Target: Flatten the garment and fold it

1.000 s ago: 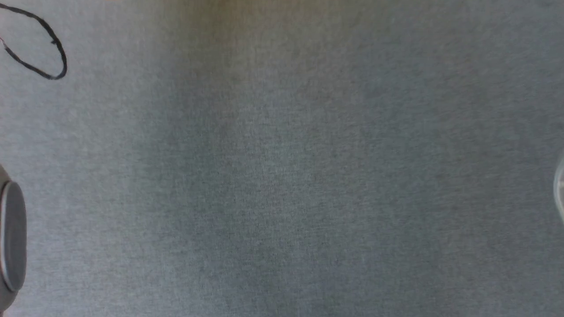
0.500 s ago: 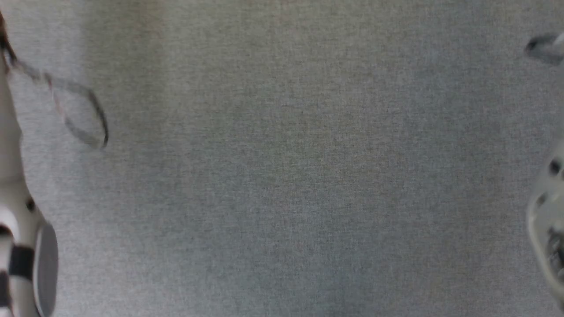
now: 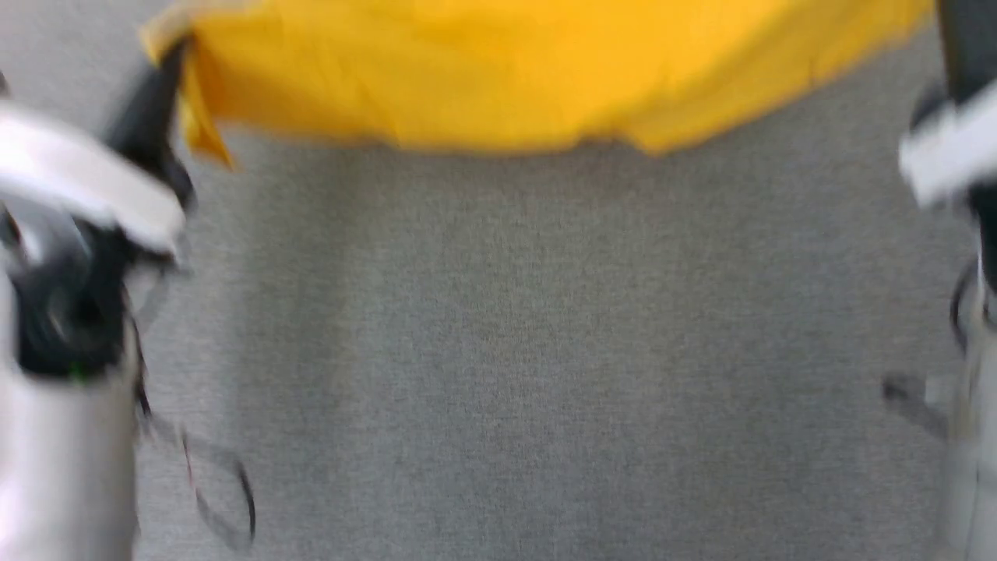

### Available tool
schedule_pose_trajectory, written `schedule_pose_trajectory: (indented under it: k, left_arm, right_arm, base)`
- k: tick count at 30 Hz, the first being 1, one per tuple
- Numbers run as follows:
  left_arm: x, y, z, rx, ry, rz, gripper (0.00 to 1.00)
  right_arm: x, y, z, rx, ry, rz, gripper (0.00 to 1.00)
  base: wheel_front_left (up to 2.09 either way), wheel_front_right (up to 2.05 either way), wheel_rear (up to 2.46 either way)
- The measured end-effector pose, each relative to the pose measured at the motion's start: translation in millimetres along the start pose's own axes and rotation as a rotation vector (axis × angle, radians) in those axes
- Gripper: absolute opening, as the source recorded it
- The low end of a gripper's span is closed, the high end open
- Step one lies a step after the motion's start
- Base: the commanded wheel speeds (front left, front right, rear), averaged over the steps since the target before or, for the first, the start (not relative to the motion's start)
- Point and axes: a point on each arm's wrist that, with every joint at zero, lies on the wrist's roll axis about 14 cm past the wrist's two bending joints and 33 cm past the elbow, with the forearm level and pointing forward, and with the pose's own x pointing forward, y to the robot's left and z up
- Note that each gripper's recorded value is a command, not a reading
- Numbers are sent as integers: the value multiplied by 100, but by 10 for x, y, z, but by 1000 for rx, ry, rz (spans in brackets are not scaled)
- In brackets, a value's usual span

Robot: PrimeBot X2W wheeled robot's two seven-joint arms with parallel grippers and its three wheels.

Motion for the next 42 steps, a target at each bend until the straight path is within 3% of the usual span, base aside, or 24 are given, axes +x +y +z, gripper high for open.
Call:
schedule_pose_trajectory:
  k: [9, 14, 24, 30, 33, 42]
  left_arm:
    - [-992, -73, -625, -60, 93, 76, 0]
    - [-1564, -7, -896, -58, 145, 147, 0]
    - [-2381, -173, -1134, -123, 205, 138, 0]
    - [-2622, -154, -1049, -113, 172, 152, 0]
    - [-2630, -129, -1011, -105, 144, 171, 0]
    - [-2238, -157, -1190, -100, 180, 163, 0]
  right_arm:
    - [-1122, -200, -493, 212, 119, -66, 0]
    - [-1699, -241, -697, 262, 193, -105, 0]
    - [-2610, -343, -899, 366, 258, -182, 0]
    - [-2915, -409, -907, 338, 287, -219, 0]
    - [-2935, -490, -901, 266, 299, -251, 0]
    - [-2631, -473, -1278, 18, 459, -260, 0]
  base:
    - [0, 0, 0]
    - [0, 0, 0]
    - [0, 0, 0]
    - [0, 0, 0]
    - [0, 0, 0]
    - [0, 0, 0]
